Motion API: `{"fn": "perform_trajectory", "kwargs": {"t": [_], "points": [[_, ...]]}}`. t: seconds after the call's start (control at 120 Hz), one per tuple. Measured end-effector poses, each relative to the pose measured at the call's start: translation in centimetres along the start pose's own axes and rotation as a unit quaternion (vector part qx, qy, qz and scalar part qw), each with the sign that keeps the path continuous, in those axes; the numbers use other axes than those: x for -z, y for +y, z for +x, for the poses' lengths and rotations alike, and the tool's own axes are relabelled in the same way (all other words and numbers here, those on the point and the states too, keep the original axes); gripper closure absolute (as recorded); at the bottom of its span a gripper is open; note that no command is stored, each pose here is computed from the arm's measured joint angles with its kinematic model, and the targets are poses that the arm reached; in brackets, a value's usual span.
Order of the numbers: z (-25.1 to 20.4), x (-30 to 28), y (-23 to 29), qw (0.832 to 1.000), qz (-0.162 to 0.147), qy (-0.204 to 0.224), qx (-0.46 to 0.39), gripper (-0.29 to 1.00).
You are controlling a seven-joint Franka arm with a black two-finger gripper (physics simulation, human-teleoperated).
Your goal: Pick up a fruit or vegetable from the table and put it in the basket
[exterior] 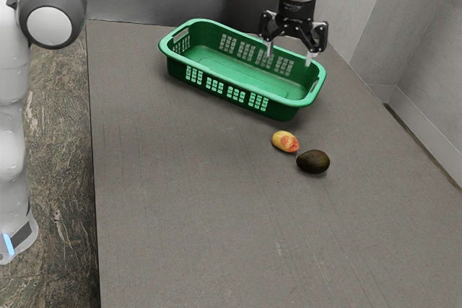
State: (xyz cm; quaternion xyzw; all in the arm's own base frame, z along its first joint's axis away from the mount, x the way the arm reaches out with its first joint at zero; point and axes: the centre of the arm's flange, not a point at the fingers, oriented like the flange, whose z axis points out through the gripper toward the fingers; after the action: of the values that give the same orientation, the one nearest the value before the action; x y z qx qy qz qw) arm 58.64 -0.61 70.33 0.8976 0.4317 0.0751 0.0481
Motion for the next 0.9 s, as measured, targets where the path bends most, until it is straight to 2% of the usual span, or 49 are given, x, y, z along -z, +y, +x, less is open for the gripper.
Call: {"fn": "perform_trajectory", "kwargs": {"t": [0.225, 0.392, 0.525, 0.708, 0.9], "points": [[-0.3, -0.4, 0.5, 0.998, -0.004, -0.009, 0.058, 0.00], [-0.3, -2.7, 1.5, 0.997, -0.005, -0.041, 0.070, 0.00], [-1.1, -8.9, 5.0, 0.997, 0.011, -0.080, 0.009, 0.00], [-1.1, -12.4, 7.3, 0.993, 0.003, -0.058, -0.105, 0.00], [-2.6, -15.4, 9.1, 0.973, 0.002, -0.049, -0.227, 0.00]]}}
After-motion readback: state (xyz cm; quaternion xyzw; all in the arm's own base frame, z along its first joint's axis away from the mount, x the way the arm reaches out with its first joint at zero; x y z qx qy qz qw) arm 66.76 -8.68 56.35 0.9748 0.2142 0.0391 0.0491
